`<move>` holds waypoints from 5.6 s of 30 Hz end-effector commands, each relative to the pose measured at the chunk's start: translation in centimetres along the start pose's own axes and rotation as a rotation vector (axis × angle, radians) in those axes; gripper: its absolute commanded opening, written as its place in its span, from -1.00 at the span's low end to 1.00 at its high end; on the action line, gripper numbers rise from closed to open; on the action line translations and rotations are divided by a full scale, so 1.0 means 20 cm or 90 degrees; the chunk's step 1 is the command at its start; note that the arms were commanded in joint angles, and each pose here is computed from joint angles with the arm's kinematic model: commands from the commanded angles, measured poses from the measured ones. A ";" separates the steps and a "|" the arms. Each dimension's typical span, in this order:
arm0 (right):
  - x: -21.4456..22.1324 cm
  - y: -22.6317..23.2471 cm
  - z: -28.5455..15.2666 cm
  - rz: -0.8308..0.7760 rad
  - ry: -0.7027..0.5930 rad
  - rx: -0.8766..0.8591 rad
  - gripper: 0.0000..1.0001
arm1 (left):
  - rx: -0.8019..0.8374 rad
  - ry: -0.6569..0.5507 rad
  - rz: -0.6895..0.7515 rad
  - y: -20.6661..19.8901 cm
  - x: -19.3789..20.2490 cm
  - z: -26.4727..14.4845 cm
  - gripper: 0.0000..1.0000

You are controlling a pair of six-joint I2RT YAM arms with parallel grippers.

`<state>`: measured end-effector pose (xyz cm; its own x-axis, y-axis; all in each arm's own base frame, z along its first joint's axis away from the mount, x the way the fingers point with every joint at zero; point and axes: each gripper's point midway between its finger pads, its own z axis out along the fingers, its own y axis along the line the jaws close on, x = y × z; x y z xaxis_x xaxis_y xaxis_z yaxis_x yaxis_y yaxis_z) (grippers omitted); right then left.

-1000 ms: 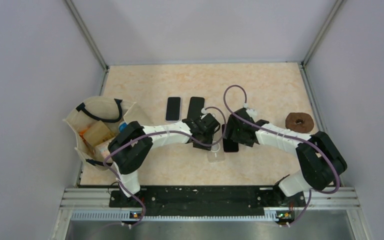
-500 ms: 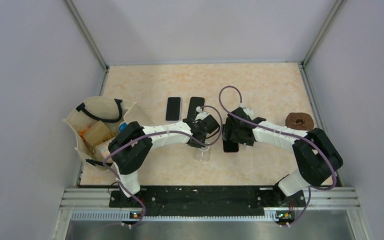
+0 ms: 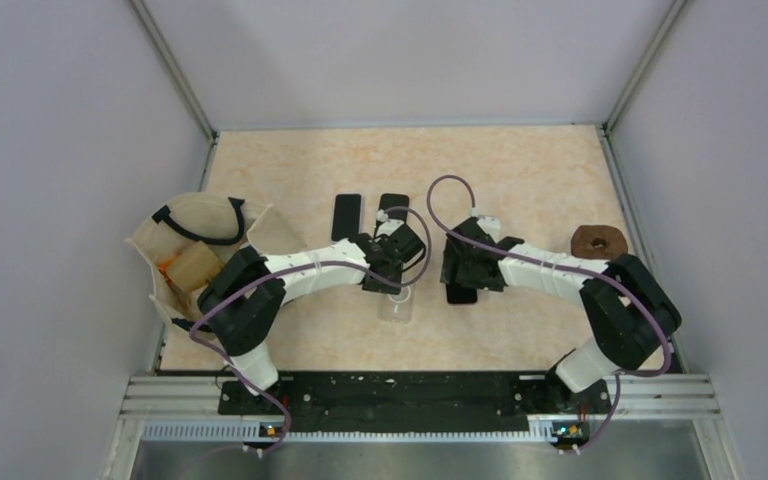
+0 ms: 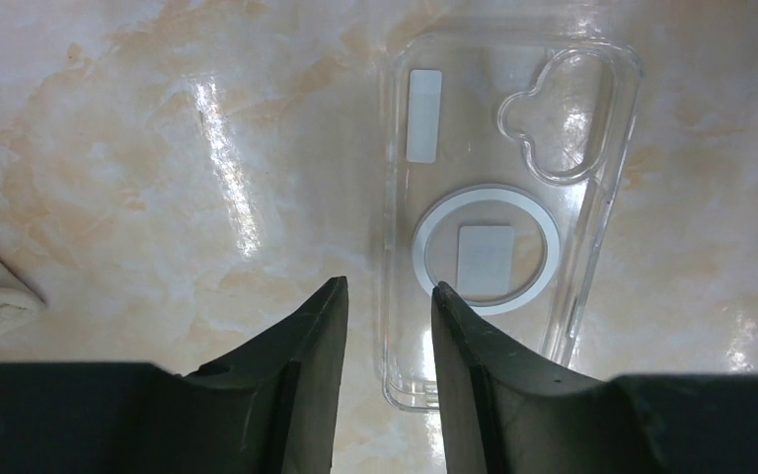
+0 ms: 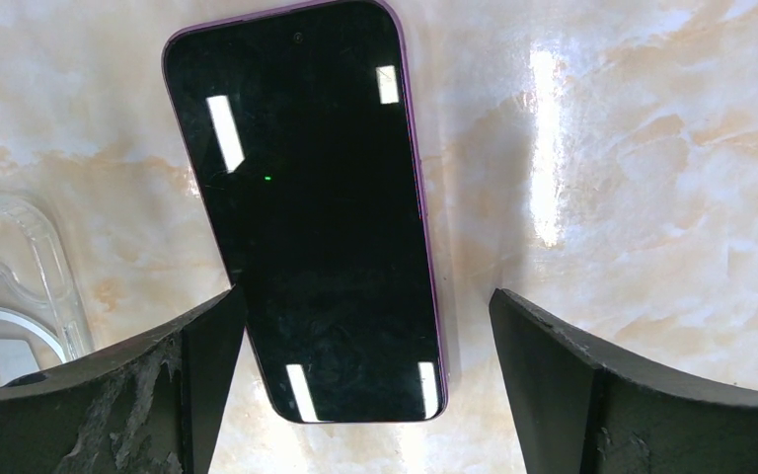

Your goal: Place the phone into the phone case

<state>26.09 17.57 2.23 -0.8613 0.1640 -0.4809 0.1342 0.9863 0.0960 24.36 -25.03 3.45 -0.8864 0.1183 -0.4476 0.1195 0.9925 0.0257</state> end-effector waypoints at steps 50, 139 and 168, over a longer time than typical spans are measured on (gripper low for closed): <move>0.29 0.06 -0.03 -0.044 0.068 -0.143 -0.03 | 0.427 0.090 -0.204 -0.51 -0.48 -0.08 0.21; -0.09 0.69 -0.38 0.156 0.023 -0.550 -1.00 | 0.172 0.051 -0.222 0.25 -0.10 -0.04 -0.88; 0.14 0.67 -0.18 0.121 0.128 -0.511 -1.00 | 0.221 0.113 -0.150 -0.13 0.03 0.04 -1.00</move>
<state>24.06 30.36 4.32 -0.9321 0.2824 -0.2270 0.0102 0.6468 0.7626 23.54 -26.28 2.03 -0.9686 -0.0732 -0.2376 0.0153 0.9363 -0.3509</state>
